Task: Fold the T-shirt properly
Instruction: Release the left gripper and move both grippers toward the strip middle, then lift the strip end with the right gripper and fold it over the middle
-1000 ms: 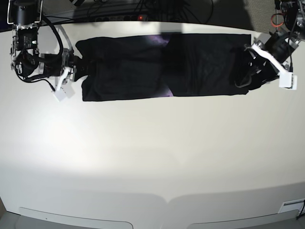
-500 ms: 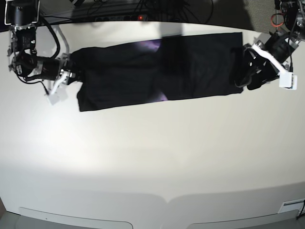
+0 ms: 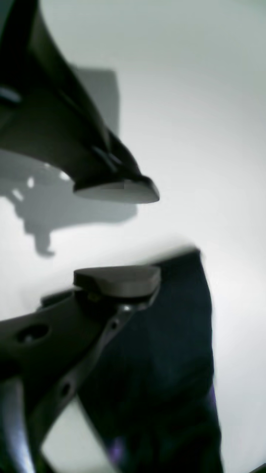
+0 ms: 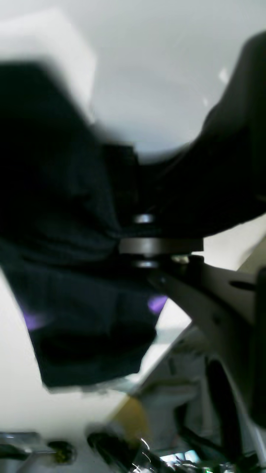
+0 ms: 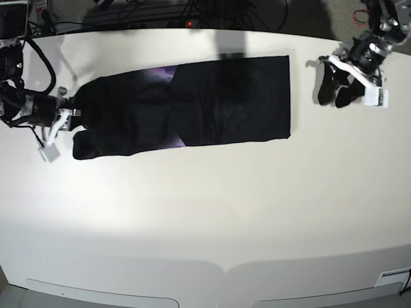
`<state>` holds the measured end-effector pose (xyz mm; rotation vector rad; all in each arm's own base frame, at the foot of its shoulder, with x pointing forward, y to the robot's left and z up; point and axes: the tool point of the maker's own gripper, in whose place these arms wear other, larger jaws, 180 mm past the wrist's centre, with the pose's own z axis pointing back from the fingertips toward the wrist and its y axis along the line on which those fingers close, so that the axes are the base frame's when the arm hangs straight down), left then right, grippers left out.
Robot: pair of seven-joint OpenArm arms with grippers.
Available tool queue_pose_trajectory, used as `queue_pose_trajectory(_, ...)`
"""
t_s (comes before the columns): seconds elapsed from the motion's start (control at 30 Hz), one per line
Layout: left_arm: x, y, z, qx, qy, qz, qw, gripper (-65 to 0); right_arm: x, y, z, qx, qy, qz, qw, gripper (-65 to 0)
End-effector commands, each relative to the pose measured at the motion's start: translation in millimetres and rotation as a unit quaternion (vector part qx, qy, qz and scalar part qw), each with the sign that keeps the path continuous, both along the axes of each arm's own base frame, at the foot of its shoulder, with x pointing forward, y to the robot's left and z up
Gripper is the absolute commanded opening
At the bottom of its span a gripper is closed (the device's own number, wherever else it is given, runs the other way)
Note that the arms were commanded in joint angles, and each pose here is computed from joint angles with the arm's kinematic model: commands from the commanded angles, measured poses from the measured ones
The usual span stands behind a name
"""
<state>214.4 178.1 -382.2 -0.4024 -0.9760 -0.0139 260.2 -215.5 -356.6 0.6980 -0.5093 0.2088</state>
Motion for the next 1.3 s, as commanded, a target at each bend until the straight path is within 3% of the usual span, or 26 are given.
queue_pose_trajectory(0.0,3,3,1,-0.004,-0.016,0.008,1.000,-38.6,10,5,21,0.006,-0.035,0.012,0.9993,-65.0)
queue_pose_trajectory(0.23,1,11,-52,0.009,0.041,0.020,0.999,-38.6,6,74,47,0.048,-0.089,0.076,0.9920,-65.0)
queue_pose_trajectory(0.43,-1,-25,-67,-0.011,0.065,-0.027,0.997,-38.6,4,119,68,0.091,-0.131,0.097,0.9825,-65.0)
queue_pose_trajectory(0.6,-5,-62,-70,-0.027,0.072,-0.077,0.994,-38.6,1,147,70,0.135,-0.132,0.095,0.9773,-65.0)
queue_pose_trajectory(0.77,-10,-88,-71,-0.038,0.076,-0.111,0.990,-38.6,-17,190,65,0.166,-0.109,0.147,0.9690,-65.0)
queue_pose_trajectory(0.97,-10,-89,-71,-0.039,0.075,-0.112,0.990,-38.6,-45,250,52,0.172,-0.087,0.214,0.9576,-65.0)
queue_pose_trajectory(1.27,-10,-89,-70,-0.042,0.074,-0.110,0.990,-38.6,-53,303,47,0.156,-0.107,0.237,0.9528,-65.0)
